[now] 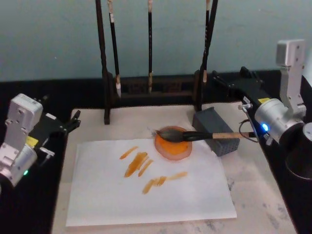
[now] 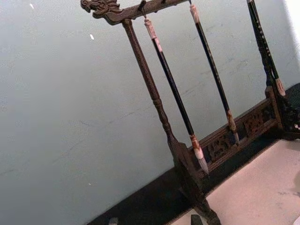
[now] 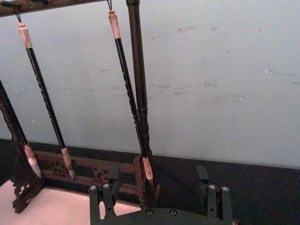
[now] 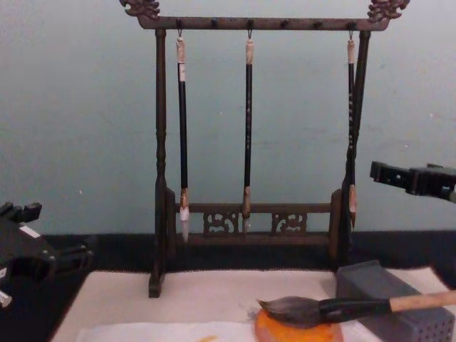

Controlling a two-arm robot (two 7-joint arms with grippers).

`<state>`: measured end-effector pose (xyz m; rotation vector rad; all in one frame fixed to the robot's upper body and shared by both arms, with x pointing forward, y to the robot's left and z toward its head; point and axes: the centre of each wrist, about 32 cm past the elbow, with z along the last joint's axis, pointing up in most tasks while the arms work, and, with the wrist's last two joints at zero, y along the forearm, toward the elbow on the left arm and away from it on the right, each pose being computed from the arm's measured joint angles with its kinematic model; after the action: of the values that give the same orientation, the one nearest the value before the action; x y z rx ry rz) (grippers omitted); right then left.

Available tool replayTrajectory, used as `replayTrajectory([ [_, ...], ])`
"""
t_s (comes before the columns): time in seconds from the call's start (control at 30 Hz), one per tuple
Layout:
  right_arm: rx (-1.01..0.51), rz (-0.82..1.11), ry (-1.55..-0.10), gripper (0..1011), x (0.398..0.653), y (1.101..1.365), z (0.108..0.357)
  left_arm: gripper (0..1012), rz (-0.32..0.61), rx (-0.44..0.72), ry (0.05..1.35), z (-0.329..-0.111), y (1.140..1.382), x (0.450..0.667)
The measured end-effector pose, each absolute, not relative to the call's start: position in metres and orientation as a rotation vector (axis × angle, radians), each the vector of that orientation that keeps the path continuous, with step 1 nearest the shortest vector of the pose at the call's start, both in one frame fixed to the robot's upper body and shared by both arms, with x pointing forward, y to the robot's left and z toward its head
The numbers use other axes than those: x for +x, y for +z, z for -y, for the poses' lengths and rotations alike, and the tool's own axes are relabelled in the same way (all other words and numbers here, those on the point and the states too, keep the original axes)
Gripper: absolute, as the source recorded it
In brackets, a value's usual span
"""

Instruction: Pick up the brush from the inkstone, write on the paper, then place the brush back to its original position.

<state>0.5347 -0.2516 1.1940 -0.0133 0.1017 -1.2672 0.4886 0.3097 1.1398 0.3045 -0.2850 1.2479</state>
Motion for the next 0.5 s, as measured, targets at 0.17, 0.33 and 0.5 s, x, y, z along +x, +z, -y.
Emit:
replayTrajectory([
  [0.17,-0.018,-0.103,-1.272,1000,0.544,1.192,0.249,1001,0.285,0.304,1.248,-0.31,1.14,0.489],
  [0.33,-0.024,-0.101,-1.276,1000,0.548,1.191,0.249,1001,0.285,0.304,1.248,-0.31,1.14,0.489],
  [0.5,-0.033,-0.094,-1.275,1000,0.552,1.19,0.248,1001,0.285,0.304,1.248,-0.31,1.14,0.489],
])
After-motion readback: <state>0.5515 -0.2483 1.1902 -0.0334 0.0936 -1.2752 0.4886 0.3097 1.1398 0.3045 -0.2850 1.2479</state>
